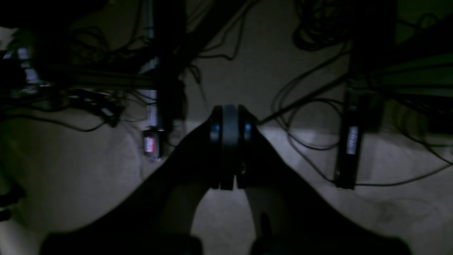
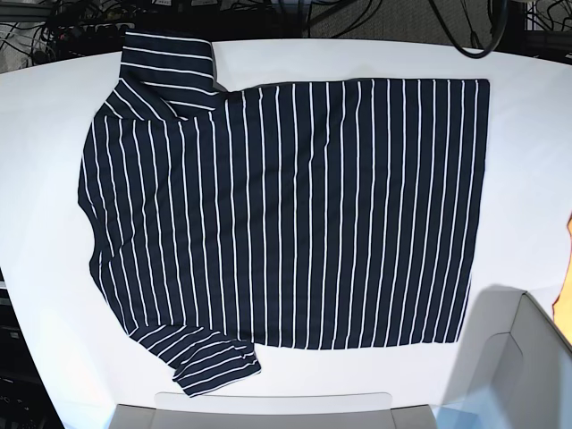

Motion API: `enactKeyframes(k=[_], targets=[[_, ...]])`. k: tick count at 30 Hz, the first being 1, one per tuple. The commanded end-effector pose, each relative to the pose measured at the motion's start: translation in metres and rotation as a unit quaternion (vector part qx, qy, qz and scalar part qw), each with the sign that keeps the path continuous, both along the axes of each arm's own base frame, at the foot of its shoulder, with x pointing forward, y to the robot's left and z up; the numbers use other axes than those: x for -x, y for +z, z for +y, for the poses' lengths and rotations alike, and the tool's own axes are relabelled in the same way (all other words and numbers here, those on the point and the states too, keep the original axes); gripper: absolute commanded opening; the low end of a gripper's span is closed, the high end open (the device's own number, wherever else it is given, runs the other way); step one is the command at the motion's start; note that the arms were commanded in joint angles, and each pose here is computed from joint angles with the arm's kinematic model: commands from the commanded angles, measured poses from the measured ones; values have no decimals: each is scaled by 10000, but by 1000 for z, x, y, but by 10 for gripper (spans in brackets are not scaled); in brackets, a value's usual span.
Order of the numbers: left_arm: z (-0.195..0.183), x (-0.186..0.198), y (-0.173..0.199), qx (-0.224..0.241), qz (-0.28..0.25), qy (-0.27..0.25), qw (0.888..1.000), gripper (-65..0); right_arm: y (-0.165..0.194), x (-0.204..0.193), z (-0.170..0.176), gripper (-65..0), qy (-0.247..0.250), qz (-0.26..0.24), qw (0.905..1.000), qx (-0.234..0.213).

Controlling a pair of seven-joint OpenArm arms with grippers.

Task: Fold the T-shirt properly
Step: 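Lower both grippers toward the shirt's shoulder corners by the collar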

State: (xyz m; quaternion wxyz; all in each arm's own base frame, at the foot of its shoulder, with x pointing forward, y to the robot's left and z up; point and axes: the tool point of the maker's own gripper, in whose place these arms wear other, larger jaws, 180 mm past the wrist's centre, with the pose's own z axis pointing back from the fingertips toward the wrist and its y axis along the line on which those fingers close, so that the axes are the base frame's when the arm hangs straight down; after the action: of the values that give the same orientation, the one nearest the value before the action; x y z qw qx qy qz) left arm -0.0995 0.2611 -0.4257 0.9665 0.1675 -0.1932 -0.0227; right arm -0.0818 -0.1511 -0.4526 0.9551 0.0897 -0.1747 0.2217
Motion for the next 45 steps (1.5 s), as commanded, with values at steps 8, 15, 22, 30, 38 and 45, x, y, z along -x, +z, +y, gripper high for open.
enactKeyframes(k=[8, 15, 22, 30, 38, 45], targets=[[43, -54, 75, -907, -998, 172, 9907, -649, 75, -103, 0, -650, -302, -1613, 9862, -220], [74, -112, 131, -1624, -1993, 95, 9663, -649, 113, -166, 1, -650, -281, -2645, 9636, -275], [93, -137, 149, -1989, -2655, 594, 9415, -649, 127, -210, 5, -650, -356, -3284, 9432, -359], [92, -178, 158, -1932, -3368, 765, 9184, -649, 142, -245, 5, -650, -302, -3768, 9251, -354], [67, -250, 171, -1442, -4407, 751, 8828, -649, 160, -276, 12, -650, -413, -4239, 9034, -496], [53, -299, 189, -1087, -5043, 840, 8525, -647, 172, -293, 38, -638, -309, -4467, 8899, -874]])
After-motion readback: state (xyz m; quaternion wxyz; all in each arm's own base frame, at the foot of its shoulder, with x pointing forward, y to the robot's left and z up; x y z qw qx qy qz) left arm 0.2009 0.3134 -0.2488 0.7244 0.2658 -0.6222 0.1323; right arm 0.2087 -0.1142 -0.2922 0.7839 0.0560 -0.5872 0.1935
